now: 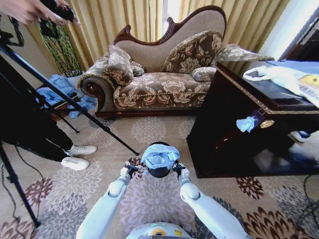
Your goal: Place a garbage bag over the trash bin.
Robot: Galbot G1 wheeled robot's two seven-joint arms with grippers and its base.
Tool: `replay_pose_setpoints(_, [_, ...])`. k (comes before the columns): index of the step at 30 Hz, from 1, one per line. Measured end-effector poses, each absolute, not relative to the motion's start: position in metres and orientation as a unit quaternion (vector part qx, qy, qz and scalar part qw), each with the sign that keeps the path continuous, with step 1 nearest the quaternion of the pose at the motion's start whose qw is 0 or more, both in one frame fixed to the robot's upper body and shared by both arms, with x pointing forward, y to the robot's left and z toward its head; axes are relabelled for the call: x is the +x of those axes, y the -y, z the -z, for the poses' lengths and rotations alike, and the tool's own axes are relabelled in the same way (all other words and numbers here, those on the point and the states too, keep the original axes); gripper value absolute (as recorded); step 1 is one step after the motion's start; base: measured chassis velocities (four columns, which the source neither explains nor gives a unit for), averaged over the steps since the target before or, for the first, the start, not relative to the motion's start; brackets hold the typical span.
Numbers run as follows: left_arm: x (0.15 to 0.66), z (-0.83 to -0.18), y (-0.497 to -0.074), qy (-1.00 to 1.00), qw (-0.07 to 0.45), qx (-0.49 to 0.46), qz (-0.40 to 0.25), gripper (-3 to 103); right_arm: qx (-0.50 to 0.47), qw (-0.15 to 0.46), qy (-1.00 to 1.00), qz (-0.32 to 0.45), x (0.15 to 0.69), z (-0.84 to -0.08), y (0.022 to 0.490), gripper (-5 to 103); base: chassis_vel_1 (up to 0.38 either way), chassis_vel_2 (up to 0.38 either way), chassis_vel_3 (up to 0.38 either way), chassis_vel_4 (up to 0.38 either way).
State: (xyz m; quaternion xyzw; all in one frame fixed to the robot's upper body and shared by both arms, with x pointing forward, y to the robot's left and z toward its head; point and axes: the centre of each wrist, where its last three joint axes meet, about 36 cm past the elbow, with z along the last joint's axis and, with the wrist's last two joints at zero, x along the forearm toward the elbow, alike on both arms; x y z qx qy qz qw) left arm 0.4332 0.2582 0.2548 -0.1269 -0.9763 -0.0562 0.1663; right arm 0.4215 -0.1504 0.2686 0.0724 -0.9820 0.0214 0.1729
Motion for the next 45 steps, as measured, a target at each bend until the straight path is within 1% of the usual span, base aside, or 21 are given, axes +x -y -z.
replay_pose_setpoints(1, [0.433,-0.256,-0.258,0.976,0.165,-0.127,0.056,100,0.070,0.170,0.983,-0.022,0.420,-0.272,0.150,14,0.000,0.000,0.000,0.000])
replay_pose_setpoints(2, [0.432,-0.256,-0.258,0.976,0.165,-0.128,0.056,100,0.069,0.168,0.983,-0.022,0.419,-0.274,0.151,20,0.000,0.000,0.000,0.000])
replay_pose_setpoints(5, [0.430,-0.256,-0.258,0.976,0.166,-0.128,0.057,100,0.068,0.165,0.984,-0.021,0.414,-0.280,0.154,20,0.000,0.000,0.000,0.000])
replay_pose_setpoints(6, [0.429,-0.256,-0.259,0.976,0.165,-0.128,0.057,100,0.067,0.165,0.984,-0.020,0.412,-0.283,0.155,36,0.000,0.000,0.000,0.000])
replay_pose_setpoints(8, [0.428,-0.257,-0.259,0.976,0.165,-0.128,0.057,100,0.065,0.163,0.984,-0.019,0.409,-0.286,0.158,36,0.000,0.000,0.000,0.000])
replay_pose_setpoints(9, [0.428,-0.257,-0.259,0.976,0.165,-0.128,0.058,100,0.064,0.162,0.985,-0.020,0.407,-0.288,0.161,47,0.000,0.000,0.000,0.000])
replay_pose_setpoints(10, [0.428,-0.257,-0.259,0.976,0.164,-0.128,0.058,100,0.064,0.161,0.985,-0.021,0.406,-0.289,0.164,47,0.000,0.000,0.000,0.000])
replay_pose_setpoints(11, [0.428,-0.258,-0.259,0.976,0.164,-0.128,0.058,100,0.064,0.161,0.985,-0.022,0.403,-0.292,0.168,58,0.000,0.000,0.000,0.000])
replay_pose_setpoints(14, [0.428,-0.258,-0.259,0.977,0.163,-0.128,0.058,100,0.062,0.160,0.985,-0.025,0.400,-0.293,0.174,58,0.000,0.000,0.000,0.000])
replay_pose_setpoints(15, [0.427,-0.258,-0.258,0.977,0.163,-0.128,0.058,100,0.061,0.159,0.985,-0.027,0.399,-0.294,0.177,69,0.000,0.000,0.000,0.000])
replay_pose_setpoints(17, [0.426,-0.258,-0.258,0.976,0.163,-0.128,0.058,100,0.059,0.159,0.985,-0.030,0.397,-0.294,0.181,69,0.000,0.000,0.000,0.000])
replay_pose_setpoints(18, [0.425,-0.258,-0.258,0.976,0.164,-0.129,0.058,100,0.057,0.158,0.985,-0.033,0.396,-0.294,0.185,79,0.000,0.000,0.000,0.000])
replay_pose_setpoints(20, [0.425,-0.258,-0.257,0.976,0.164,-0.129,0.058,100,0.056,0.155,0.986,-0.036,0.395,-0.295,0.189,79,0.000,0.000,0.000,0.000])
replay_pose_setpoints(21, [0.424,-0.259,-0.257,0.976,0.164,-0.130,0.058,100,0.056,0.152,0.986,-0.040,0.394,-0.296,0.193,90,0.000,0.000,0.000,0.000])
replay_pose_setpoints(22, [0.424,-0.259,-0.257,0.976,0.164,-0.130,0.058,100,0.056,0.150,0.986,-0.042,0.393,-0.298,0.195,90,0.000,0.000,0.000,0.000])
replay_pose_setpoints(23, [0.423,-0.259,-0.256,0.976,0.164,-0.130,0.058,100,0.057,0.146,0.987,-0.044,0.391,-0.302,0.200,98,0.000,0.000,0.000,0.000])
replay_pose_setpoints(32, [0.410,-0.256,-0.255,0.973,0.169,-0.138,0.071,100,0.054,0.125,0.990,-0.035,0.377,-0.324,0.210,100,0.000,0.000,0.000,0.000])
replay_pose_setpoints(37, [0.396,-0.249,-0.261,0.967,0.172,-0.160,0.102,100,0.043,0.119,0.992,-0.026,0.369,-0.333,0.218,100,0.000,0.000,0.000,0.000])
replay_pose_setpoints(42, [0.393,-0.261,-0.274,0.958,0.142,-0.192,0.158,100,0.021,0.109,0.994,-0.017,0.357,-0.343,0.238,100,0.000,0.000,0.000,0.000])
replay_pose_setpoints(43, [0.393,-0.261,-0.274,0.958,0.142,-0.192,0.158,100,0.021,0.109,0.994,-0.017,0.357,-0.343,0.238,100,0.000,0.000,0.000,0.000])
replay_pose_setpoints(45, [0.397,-0.274,-0.283,0.953,0.122,-0.207,0.184,100,0.014,0.103,0.995,-0.014,0.354,-0.349,0.246,100,0.000,0.000,0.000,0.000])
